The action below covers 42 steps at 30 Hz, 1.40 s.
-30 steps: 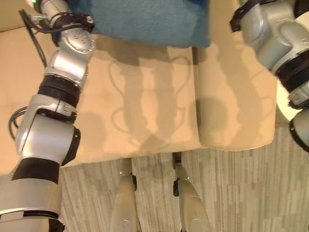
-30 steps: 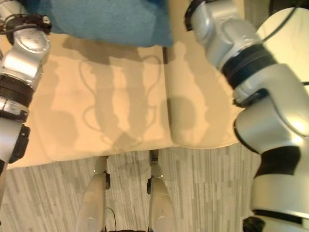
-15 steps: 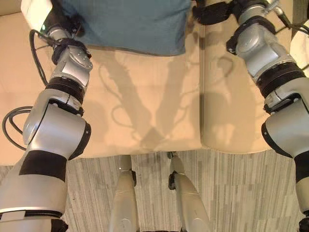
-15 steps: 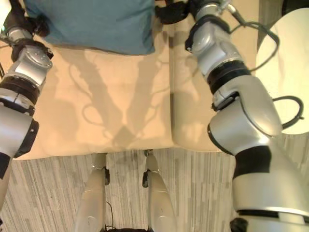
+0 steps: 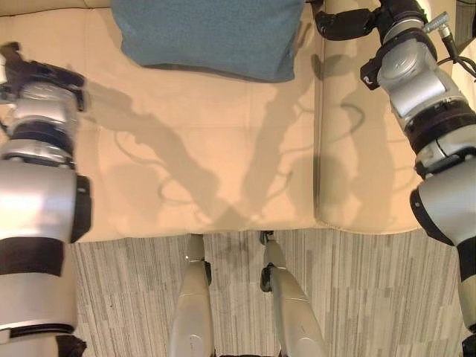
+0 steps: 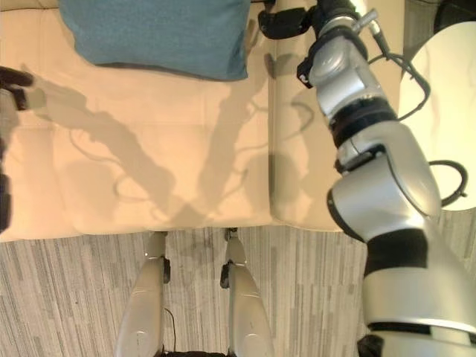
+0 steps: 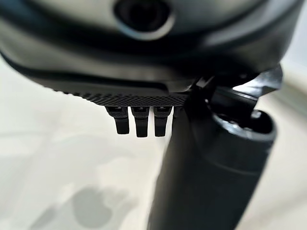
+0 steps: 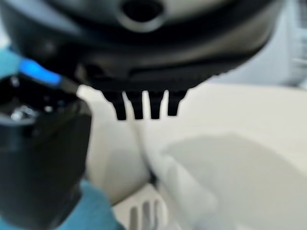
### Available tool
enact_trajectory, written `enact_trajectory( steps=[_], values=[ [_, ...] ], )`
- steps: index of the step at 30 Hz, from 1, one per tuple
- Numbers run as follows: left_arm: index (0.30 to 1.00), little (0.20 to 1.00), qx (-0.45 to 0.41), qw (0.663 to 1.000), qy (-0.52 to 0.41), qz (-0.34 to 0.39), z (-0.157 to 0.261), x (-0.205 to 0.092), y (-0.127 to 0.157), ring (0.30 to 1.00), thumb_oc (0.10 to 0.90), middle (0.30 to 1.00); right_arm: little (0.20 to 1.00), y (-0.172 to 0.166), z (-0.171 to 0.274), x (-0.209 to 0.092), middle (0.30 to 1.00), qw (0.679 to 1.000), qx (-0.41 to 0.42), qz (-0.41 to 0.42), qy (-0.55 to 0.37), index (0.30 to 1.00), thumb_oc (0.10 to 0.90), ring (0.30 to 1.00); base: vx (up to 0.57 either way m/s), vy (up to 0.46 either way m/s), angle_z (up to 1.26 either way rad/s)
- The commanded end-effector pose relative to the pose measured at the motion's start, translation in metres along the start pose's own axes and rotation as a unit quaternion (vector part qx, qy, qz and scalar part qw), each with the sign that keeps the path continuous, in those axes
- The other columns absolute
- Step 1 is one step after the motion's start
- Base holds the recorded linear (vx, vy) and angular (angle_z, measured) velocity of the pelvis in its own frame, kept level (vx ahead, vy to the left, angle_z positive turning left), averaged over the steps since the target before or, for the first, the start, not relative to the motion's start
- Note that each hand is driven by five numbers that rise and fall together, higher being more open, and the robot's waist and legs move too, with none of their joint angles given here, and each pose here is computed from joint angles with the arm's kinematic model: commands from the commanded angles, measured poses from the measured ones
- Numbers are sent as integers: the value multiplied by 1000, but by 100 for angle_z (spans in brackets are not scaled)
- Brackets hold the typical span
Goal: Pick up all the scattered cushions and arrange them neatly on the sofa.
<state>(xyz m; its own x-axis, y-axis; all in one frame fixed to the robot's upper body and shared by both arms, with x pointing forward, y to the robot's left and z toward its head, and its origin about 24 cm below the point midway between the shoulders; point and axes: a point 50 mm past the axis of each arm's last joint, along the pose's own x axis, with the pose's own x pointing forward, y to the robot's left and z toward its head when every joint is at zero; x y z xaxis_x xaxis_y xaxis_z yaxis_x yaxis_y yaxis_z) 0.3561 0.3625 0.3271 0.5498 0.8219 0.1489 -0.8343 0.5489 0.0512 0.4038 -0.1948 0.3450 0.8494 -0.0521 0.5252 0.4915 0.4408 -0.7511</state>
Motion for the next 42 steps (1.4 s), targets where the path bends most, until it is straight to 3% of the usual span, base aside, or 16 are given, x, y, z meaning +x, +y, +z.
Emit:
enact_trajectory(
  steps=[1,6,7,8,9,11,13,14,16,17,20,23,26,34,38,42],
  values=[
    [900,900,36,989,-65,127,-24,17,65,900,800,900,900,-16,-60,-39,900,991,-86,-106,-4,900,800,900,89,98,-4],
    [900,900,73,987,-5,145,-145,2,108,900,800,900,900,-10,-149,-127,900,980,-166,-81,75,900,800,900,117,104,-12],
    [900,900,76,986,41,144,-208,-25,137,900,800,900,900,-3,-186,-179,900,966,-233,-22,113,900,800,900,213,285,0],
    [900,900,-9,978,96,185,-250,-51,167,900,800,900,900,-2,-210,-216,900,949,-272,19,156,900,800,900,143,242,3],
    [900,900,-8,978,97,184,-252,-53,168,900,800,900,900,-3,-210,-218,900,949,-273,22,156,900,800,900,81,187,-16],
    [900,900,1,944,211,254,-303,-82,217,900,800,900,900,2,-234,-256,900,933,-285,65,212,900,800,900,-7,146,-30],
    [900,900,9,935,236,265,-313,-90,228,900,800,900,900,4,-237,-267,900,929,-286,77,221,900,800,900,-52,140,-32],
    [900,900,43,913,299,274,-342,-118,248,900,800,900,900,13,-246,-291,900,925,-264,95,255,900,800,900,-148,237,-43],
    [900,900,82,901,332,268,-360,-145,261,900,800,900,900,30,-252,-320,900,920,-227,116,298,900,800,900,-290,236,-58],
    [900,900,83,901,332,267,-361,-145,262,900,800,900,900,29,-252,-320,900,920,-227,116,299,900,800,900,-395,236,-61],
    [900,900,160,868,417,219,-394,-196,269,900,800,900,900,70,-252,-368,900,903,-148,172,366,900,800,900,-399,166,-45],
    [900,900,183,855,448,189,-405,-214,266,900,800,900,900,87,-249,-390,900,888,-119,201,395,900,800,900,-268,63,-47],
    [900,900,226,839,485,99,-424,-242,243,900,800,900,900,108,-247,-428,900,855,-91,244,449,900,800,900,-491,4,-19],
    [900,900,177,843,505,42,-437,-260,194,900,800,900,900,142,-240,-449,900,807,-19,230,544,900,800,900,-642,-47,-16],
    [900,900,187,828,527,39,-442,-277,200,900,800,900,900,143,-238,-494,900,739,0,215,639,900,800,900,-621,35,81],
    [900,900,214,814,538,34,-444,-287,211,900,800,900,900,145,-235,-515,900,702,7,226,675,900,800,900,-363,250,30]
  ],
)
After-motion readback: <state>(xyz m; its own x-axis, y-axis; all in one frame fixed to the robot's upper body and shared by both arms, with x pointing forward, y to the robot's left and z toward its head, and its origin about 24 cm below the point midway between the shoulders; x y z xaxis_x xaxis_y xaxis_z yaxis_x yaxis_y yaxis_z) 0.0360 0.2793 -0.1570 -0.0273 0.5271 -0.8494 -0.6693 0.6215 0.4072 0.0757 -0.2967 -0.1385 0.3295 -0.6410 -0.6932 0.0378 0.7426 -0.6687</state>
